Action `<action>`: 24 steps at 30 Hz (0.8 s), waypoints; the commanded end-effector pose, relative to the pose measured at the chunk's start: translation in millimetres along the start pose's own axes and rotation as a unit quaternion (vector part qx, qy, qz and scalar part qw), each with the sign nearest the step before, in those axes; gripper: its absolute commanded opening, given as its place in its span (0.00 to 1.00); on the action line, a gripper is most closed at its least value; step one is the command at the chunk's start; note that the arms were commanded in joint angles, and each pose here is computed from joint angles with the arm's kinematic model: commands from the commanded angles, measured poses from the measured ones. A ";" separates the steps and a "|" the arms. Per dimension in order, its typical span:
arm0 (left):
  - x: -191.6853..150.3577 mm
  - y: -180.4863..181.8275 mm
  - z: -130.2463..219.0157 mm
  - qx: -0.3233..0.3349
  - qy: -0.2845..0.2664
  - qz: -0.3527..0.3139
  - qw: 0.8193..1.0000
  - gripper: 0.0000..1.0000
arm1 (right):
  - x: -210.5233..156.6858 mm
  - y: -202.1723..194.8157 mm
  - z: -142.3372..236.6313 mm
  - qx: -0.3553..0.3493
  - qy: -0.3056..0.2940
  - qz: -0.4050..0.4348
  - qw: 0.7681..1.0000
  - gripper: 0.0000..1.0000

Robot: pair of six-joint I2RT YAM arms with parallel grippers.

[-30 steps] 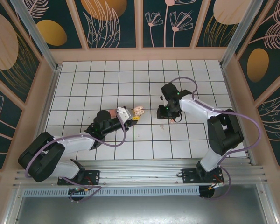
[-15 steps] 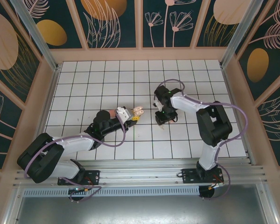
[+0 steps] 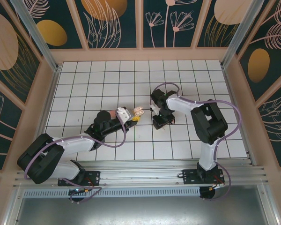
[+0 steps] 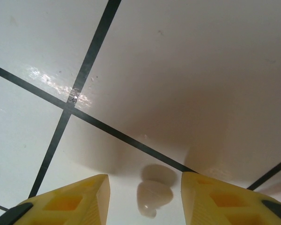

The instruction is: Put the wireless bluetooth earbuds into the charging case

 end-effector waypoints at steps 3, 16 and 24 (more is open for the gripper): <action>0.4 0.3 -1.3 0.000 -0.004 -0.008 1.000 0.15 | -3.8 -1.8 -0.2 -0.022 0.015 0.004 1.000 0.44; 0.3 0.3 -1.7 0.000 -0.003 -0.009 1.000 0.15 | -2.9 -8.3 -1.1 -0.045 0.008 -0.005 0.999 0.33; 0.7 0.4 -1.8 0.000 -0.003 -0.008 1.000 0.15 | -5.2 -9.0 2.7 -0.047 0.003 -0.015 0.999 0.31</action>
Point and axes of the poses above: each hand's point on the last joint's axis, 136 mm out from that joint toward the fingers, its own z axis back along the fingers, its own y axis along the line the jaws close on, x = y × z, the point moved 2 cm from there along z, back along the fingers, and after that the axes turned 14 degrees about -z, right-handed, at the moved point
